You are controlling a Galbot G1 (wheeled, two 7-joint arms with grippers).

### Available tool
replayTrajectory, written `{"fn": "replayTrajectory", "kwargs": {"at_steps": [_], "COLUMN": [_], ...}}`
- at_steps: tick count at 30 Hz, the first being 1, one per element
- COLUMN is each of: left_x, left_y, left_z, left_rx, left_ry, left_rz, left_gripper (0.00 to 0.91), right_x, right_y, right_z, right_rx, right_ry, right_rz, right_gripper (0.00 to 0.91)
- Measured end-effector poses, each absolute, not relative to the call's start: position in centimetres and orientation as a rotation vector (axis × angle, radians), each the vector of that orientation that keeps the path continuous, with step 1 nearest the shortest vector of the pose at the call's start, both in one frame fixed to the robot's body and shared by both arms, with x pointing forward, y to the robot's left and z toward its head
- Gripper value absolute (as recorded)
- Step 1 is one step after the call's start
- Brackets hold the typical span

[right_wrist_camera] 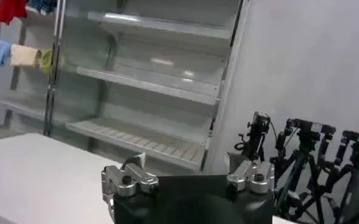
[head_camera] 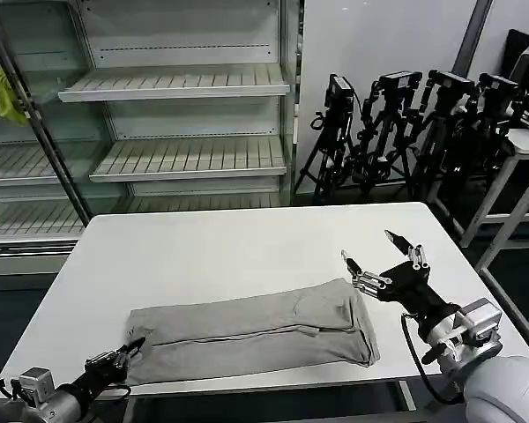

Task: Fold and organize the clothes.

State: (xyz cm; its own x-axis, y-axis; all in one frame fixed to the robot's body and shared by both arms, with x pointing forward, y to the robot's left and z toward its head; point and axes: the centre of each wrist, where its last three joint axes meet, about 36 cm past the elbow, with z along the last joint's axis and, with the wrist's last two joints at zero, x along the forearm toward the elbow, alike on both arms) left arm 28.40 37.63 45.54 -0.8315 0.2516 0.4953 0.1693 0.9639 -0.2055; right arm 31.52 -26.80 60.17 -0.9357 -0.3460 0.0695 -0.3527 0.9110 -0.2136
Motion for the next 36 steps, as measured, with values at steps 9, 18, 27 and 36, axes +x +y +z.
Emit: {"fn": "replayTrajectory", "kwargs": {"at_steps": [9, 18, 27, 36], "left_x": [28.5, 28.9, 29.3, 29.4], "left_y": [40.2, 43.9, 48.0, 47.5], "left_z": [46.8, 49.0, 52.4, 55.1], "left_rx": [-0.231, -0.114, 0.013, -0.003], "left_ry": [-2.576, -2.593, -2.615, -2.669], "left_rz": [0.13, 0.005, -0.111, -0.089], "left_gripper": [0.05, 0.05, 0.05, 0.05], "right_x": [32.0, 32.8, 33.7, 34.5], "right_y": [-26.7, -26.2, -25.7, -26.1], "right_z": [60.0, 59.5, 58.6, 58.1], "right_rx": [0.567, 0.587, 0.611, 0.584], "right_ry": [-3.055, -3.056, -3.056, -3.069], "right_rz": [0.323, 0.295, 0.261, 0.264], "right_gripper": [0.907, 0.907, 0.907, 0.907]}}
